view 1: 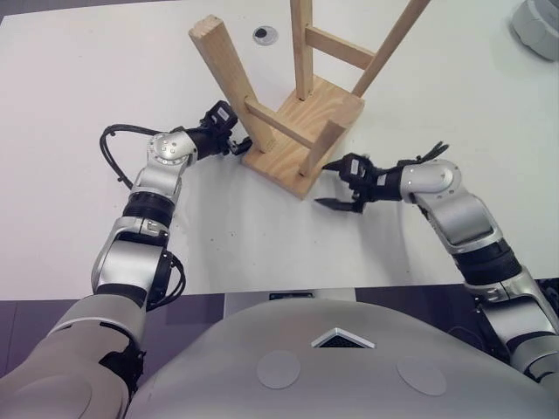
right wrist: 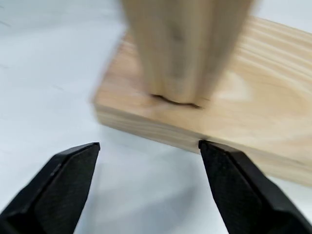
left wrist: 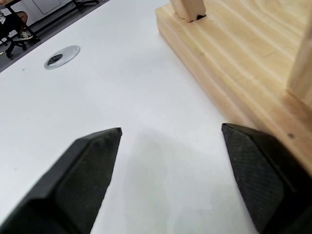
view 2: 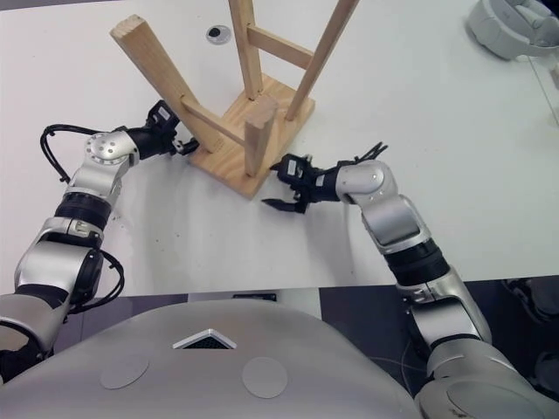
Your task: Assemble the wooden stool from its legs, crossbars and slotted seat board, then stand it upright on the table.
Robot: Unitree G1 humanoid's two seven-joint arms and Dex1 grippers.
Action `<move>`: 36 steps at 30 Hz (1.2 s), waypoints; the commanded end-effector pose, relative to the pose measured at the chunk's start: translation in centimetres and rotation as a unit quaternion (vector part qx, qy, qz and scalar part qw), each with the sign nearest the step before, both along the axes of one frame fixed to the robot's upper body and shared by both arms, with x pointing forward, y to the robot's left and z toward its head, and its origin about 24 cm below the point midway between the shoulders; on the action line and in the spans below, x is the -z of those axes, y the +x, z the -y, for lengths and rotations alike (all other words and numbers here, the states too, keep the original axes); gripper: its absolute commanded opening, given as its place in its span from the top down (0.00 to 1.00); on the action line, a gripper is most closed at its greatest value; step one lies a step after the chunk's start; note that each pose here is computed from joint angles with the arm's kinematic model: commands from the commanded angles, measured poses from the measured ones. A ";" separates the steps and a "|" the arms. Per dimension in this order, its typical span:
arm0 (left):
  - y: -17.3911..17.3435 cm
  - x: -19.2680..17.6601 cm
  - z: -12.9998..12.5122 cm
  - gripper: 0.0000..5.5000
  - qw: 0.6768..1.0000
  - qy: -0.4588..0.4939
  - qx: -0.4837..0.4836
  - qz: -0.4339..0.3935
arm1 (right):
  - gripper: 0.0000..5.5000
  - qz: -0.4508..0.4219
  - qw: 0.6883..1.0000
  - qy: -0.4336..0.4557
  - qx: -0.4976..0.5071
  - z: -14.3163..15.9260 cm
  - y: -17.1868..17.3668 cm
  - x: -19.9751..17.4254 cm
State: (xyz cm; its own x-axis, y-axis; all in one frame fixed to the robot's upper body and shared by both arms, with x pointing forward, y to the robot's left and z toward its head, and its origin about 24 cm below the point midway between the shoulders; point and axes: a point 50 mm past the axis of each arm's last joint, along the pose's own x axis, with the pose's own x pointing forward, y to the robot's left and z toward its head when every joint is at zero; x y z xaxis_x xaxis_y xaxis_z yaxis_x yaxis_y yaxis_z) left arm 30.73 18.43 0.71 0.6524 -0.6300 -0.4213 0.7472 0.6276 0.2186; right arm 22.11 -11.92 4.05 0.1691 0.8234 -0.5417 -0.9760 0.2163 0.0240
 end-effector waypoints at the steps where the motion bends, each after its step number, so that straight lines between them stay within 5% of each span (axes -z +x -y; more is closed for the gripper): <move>1: -1.4 0.9 -4.3 0.31 0.997 0.030 -0.062 -0.021 | 0.31 0.013 0.999 0.039 0.012 0.9 -0.2 -1.9; 6: -3.9 0.4 -8.3 0.31 0.992 0.092 -0.086 -0.005 | 0.31 0.028 0.990 -0.027 0.135 8.9 1.8 -1.8; 11: -7.0 0.5 -7.0 0.31 0.993 0.105 -0.037 -0.048 | 0.31 0.129 0.932 -0.119 0.316 14.4 7.7 -0.8; 14: -8.3 -0.7 -6.9 0.31 0.984 0.155 0.008 -0.083 | 0.31 0.161 0.894 -0.139 0.393 13.6 10.5 1.2; 17: -8.3 -2.3 -6.4 0.31 0.977 0.180 0.050 -0.104 | 0.31 0.167 0.891 -0.138 0.399 11.0 11.6 3.0; 25: -5.9 -1.6 -2.0 0.31 0.987 0.122 0.060 -0.084 | 0.31 0.119 0.934 -0.049 0.333 6.2 11.7 4.2; 31: -3.2 0.1 0.2 0.31 0.996 0.076 0.011 -0.040 | 0.31 0.067 0.969 -0.005 0.236 8.2 9.4 4.7; 36: -3.4 0.0 -1.0 0.31 0.998 0.060 -0.013 -0.027 | 0.31 0.044 0.990 0.017 0.130 9.0 6.3 4.9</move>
